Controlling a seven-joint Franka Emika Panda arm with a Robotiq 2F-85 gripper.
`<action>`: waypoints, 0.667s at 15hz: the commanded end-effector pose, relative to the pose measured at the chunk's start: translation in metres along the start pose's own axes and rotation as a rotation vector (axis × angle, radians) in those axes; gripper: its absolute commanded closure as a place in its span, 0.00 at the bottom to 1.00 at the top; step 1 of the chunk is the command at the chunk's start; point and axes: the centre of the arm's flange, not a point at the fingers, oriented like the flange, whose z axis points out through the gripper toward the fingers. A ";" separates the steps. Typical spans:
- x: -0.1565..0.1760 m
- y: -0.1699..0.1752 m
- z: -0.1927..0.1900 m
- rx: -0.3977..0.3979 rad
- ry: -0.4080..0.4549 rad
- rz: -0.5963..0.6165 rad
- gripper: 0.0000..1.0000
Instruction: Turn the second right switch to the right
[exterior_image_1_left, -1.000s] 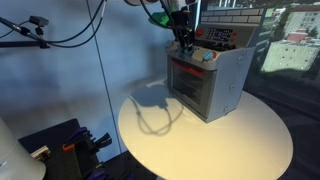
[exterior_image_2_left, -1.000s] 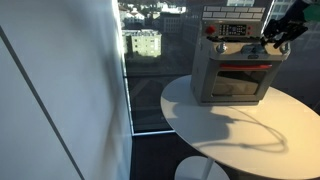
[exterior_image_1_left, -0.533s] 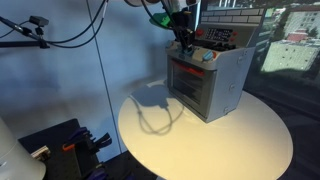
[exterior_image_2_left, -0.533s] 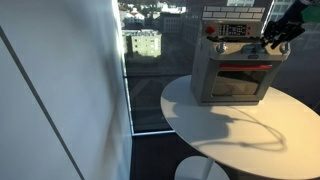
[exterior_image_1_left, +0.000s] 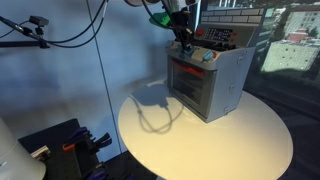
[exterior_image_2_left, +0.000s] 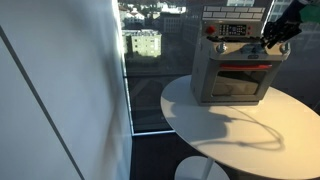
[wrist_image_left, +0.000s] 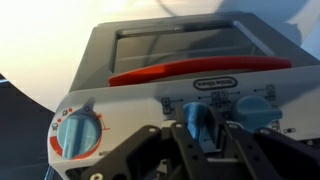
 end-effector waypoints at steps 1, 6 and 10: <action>0.009 0.000 0.002 0.004 0.010 -0.008 0.81; 0.010 -0.002 0.002 0.003 0.011 -0.009 0.94; 0.011 -0.001 -0.001 0.004 0.012 -0.008 0.93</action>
